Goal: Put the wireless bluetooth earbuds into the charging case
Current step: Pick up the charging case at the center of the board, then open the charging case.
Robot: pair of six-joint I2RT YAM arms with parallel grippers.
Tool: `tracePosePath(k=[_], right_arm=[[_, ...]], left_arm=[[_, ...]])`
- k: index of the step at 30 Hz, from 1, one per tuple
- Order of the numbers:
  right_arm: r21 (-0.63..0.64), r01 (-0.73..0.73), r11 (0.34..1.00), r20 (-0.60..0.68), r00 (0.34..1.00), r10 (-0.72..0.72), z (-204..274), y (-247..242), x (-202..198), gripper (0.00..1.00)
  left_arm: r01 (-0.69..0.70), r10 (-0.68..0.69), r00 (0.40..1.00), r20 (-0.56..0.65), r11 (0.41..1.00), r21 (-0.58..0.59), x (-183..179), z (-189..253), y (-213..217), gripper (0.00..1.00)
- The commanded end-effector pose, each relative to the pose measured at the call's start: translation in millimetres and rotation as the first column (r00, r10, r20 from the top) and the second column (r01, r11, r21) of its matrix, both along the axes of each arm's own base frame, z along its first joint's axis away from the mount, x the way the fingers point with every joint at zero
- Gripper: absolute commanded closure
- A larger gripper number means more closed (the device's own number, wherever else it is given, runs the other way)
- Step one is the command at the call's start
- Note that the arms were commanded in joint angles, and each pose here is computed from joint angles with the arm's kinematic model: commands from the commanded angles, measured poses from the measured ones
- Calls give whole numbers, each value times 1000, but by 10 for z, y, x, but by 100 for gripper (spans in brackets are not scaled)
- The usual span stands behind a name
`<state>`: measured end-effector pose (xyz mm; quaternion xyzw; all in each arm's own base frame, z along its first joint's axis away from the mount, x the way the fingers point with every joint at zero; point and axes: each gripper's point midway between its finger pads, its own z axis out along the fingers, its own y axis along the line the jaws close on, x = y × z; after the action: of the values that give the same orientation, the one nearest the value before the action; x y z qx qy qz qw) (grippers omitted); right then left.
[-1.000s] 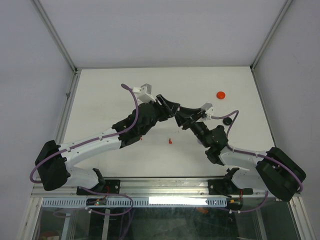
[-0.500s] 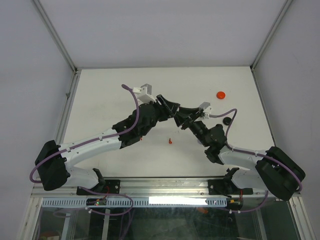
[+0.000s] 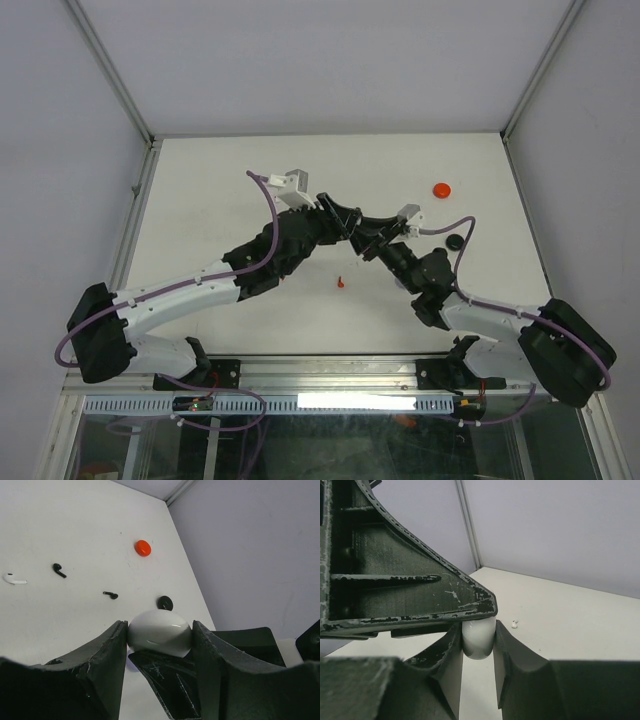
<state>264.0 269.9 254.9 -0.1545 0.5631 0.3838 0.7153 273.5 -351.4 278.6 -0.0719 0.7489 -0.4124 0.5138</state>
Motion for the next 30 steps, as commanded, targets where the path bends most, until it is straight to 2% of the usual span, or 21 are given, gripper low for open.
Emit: tracePosePath(k=[1, 3, 6, 12, 18, 24, 30], right_arm=[[24, -51, 998, 85, 995, 49, 282, -22, -129, 95], [10, -88, 996, 96, 992, 86, 303, -12, -184, 99], [-4, -147, 989, 112, 983, 146, 347, -13, -276, 100], [-20, -244, 970, 148, 958, 244, 398, -41, -455, 100], [-8, -341, 940, 181, 924, 337, 511, -50, -616, 100], [25, -420, 907, 181, 894, 409, 593, -25, -727, 100], [37, -453, 891, 167, 882, 441, 645, 15, -750, 100]], left_arm=[[11, -10, 988, 154, 1000, -4, -76, 409, 164, 54], [28, -35, 980, 197, 999, 36, -125, 432, 221, 43], [95, -120, 951, 284, 990, 101, -250, 539, 271, 32], [257, -329, 844, 423, 941, 221, -520, 739, 349, 20], [424, -504, 724, 471, 864, 272, -655, 772, 501, 20], [579, -652, 597, 466, 753, 312, -846, 688, 436, 21], [617, -678, 568, 466, 726, 304, -843, 676, 344, 27]])
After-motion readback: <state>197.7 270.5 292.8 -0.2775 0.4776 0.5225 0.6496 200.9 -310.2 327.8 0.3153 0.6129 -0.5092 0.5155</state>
